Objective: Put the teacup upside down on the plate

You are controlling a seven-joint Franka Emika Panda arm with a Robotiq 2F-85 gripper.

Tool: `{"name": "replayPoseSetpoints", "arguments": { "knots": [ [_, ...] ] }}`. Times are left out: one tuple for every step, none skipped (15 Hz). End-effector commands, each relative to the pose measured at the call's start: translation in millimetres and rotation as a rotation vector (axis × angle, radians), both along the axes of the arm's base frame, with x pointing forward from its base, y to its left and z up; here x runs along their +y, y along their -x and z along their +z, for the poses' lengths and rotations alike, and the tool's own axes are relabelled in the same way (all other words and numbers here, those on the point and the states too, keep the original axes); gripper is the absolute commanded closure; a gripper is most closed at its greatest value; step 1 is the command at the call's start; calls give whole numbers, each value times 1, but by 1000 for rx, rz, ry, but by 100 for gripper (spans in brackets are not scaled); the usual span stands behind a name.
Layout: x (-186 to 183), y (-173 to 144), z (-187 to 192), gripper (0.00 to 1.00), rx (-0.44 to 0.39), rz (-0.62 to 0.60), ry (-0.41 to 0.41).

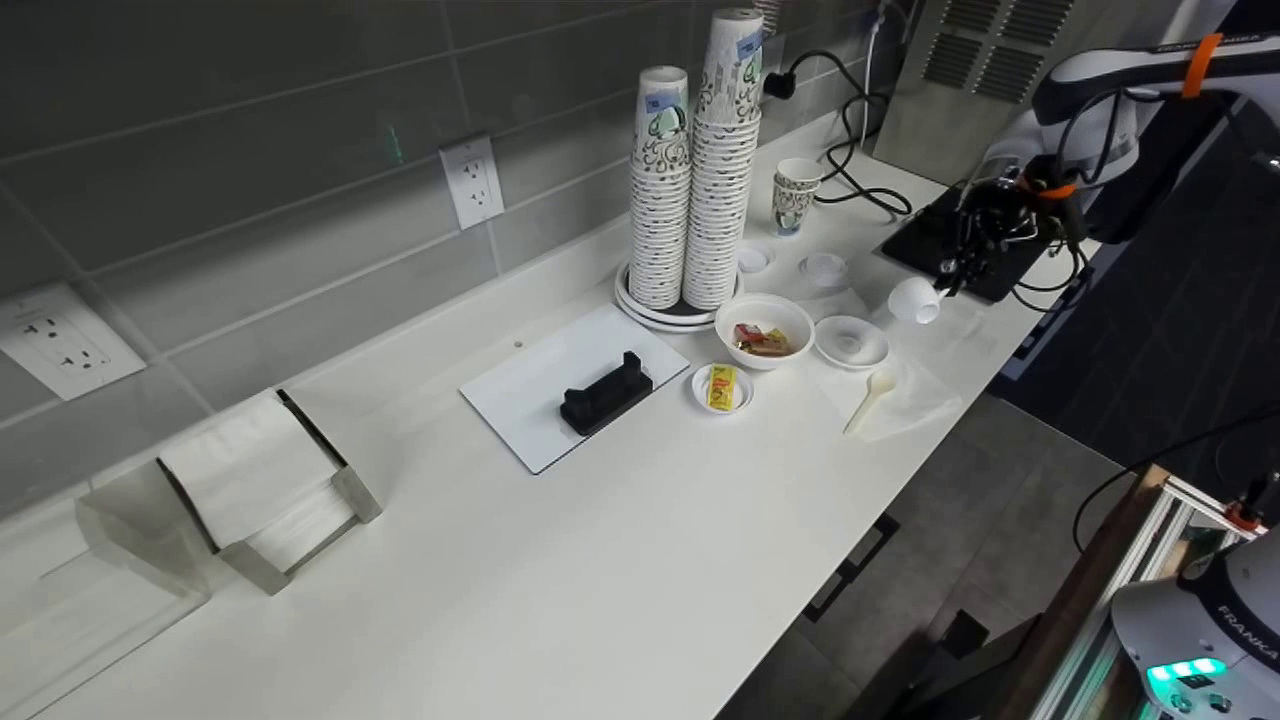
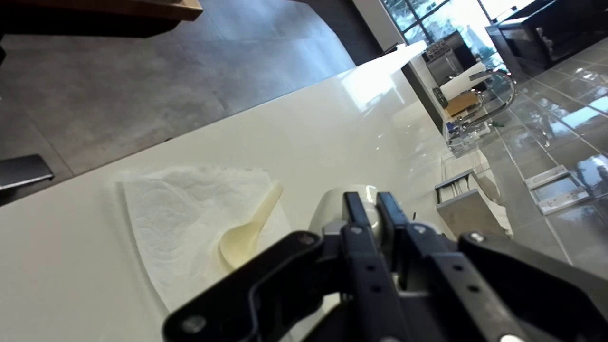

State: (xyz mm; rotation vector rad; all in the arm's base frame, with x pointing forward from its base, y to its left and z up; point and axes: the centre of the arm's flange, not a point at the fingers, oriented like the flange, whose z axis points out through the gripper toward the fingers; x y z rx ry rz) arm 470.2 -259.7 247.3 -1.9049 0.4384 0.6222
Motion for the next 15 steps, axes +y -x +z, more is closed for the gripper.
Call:
{"name": "replayPoseSetpoints", "arguments": {
  "knots": [
    [-4, -36, -23, 97, 161, -43, -95],
    [-1, -42, -29, 97, 200, -51, -111],
    [3, -48, -35, 97, 240, -62, -126],
    [6, -54, -41, 97, 284, -71, -143],
    [10, -58, -48, 97, 327, -81, -156],
    [13, -61, -55, 97, 370, -95, -166],
    [15, -63, -62, 97, 414, -112, -174],
    [16, -65, -68, 97, 456, -134, -182],
    [16, -67, -73, 97, 496, -161, -191],
    [15, -68, -76, 97, 537, -180, -205],
    [14, -69, -81, 97, 584, -203, -224],
    [12, -69, -84, 97, 624, -218, -244],
    [11, -69, -88, 97, 668, -234, -261],
    [9, -69, -92, 97, 710, -257, -273],
    [8, -68, -97, 97, 753, -280, -284]
  ]
}}
